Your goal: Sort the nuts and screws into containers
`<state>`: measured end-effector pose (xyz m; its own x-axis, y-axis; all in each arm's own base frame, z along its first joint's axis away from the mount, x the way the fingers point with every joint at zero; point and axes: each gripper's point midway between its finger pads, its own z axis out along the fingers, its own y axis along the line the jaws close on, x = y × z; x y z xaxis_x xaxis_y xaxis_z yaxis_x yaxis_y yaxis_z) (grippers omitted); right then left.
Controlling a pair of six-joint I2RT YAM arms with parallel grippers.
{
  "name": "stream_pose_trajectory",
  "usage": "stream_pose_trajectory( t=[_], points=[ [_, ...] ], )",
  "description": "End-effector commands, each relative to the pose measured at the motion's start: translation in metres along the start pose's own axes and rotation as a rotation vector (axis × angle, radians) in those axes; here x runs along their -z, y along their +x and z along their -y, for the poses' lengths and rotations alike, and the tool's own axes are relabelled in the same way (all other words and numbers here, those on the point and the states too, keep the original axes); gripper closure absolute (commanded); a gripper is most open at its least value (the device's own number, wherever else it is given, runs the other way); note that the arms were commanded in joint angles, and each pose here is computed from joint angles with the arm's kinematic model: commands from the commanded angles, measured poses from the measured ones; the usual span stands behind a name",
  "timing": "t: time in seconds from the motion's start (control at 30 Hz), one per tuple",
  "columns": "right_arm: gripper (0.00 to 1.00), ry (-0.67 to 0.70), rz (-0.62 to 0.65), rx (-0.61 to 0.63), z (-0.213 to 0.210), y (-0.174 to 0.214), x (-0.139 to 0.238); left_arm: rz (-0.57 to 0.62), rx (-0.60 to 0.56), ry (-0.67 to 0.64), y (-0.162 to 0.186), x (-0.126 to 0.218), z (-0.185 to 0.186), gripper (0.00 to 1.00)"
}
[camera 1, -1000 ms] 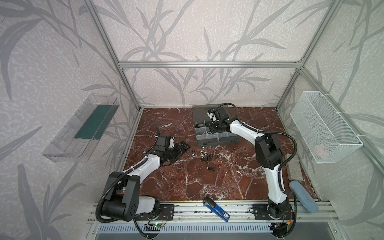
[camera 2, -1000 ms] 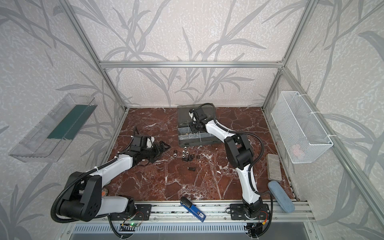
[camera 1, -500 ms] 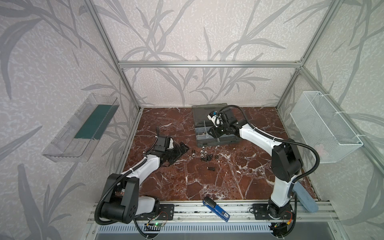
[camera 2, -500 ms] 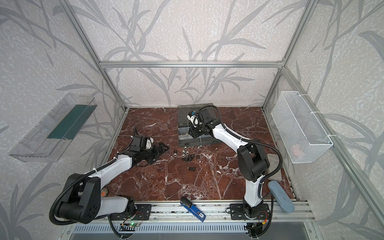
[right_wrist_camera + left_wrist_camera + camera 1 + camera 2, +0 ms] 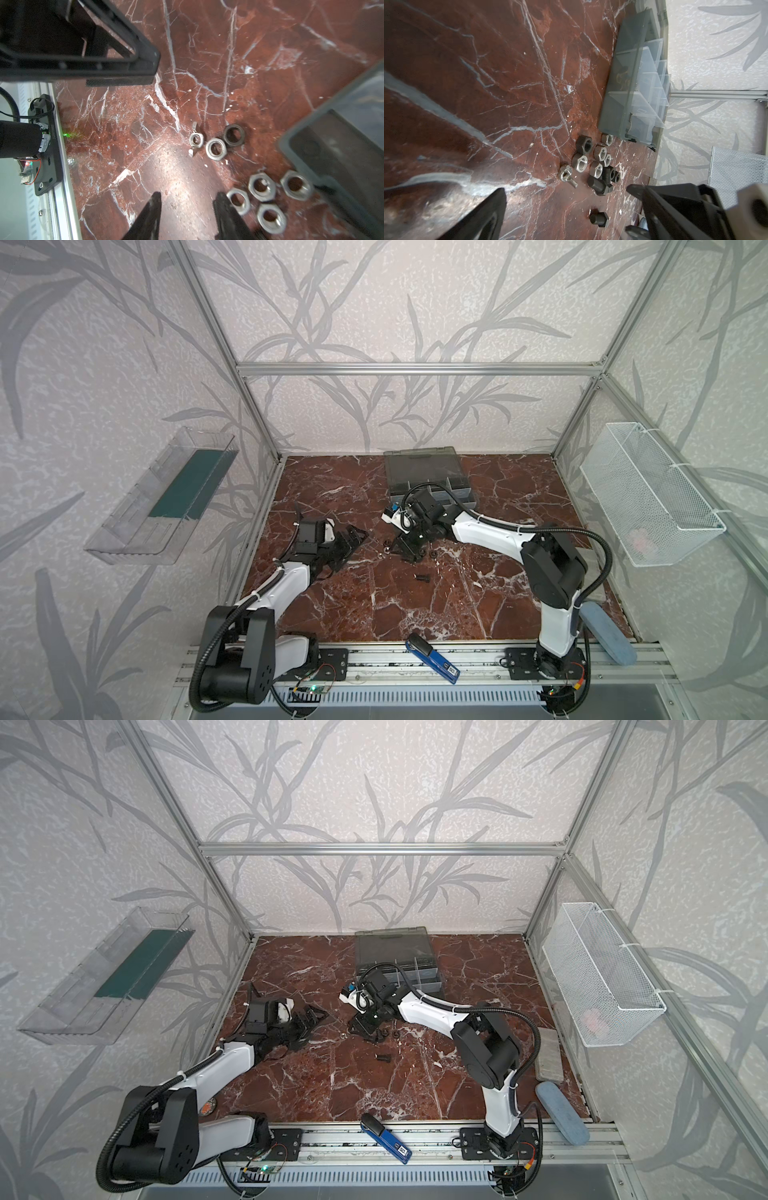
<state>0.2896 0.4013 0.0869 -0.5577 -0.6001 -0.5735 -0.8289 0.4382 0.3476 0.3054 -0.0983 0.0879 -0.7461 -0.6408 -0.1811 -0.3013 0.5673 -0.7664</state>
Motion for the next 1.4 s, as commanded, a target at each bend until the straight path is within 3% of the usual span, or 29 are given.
stream_pose_trajectory(
  t=[0.0,0.4,0.77,1.37],
  points=[
    [0.55,-0.028,0.03,0.035,-0.012,-0.012,-0.017,0.037,0.022,0.035,-0.003,0.009,0.001,0.0],
    [0.56,0.036,0.015,0.022,-0.002,-0.006,-0.054,0.04,0.044,0.038,-0.002,0.015,-0.007,0.0],
    [0.57,0.054,0.017,0.014,0.008,-0.006,-0.067,0.029,0.047,0.038,-0.001,0.012,-0.01,0.01],
    [0.68,0.1,-0.07,0.011,0.018,0.028,-0.07,0.023,0.054,0.039,-0.001,0.009,-0.011,0.01]
  ],
)
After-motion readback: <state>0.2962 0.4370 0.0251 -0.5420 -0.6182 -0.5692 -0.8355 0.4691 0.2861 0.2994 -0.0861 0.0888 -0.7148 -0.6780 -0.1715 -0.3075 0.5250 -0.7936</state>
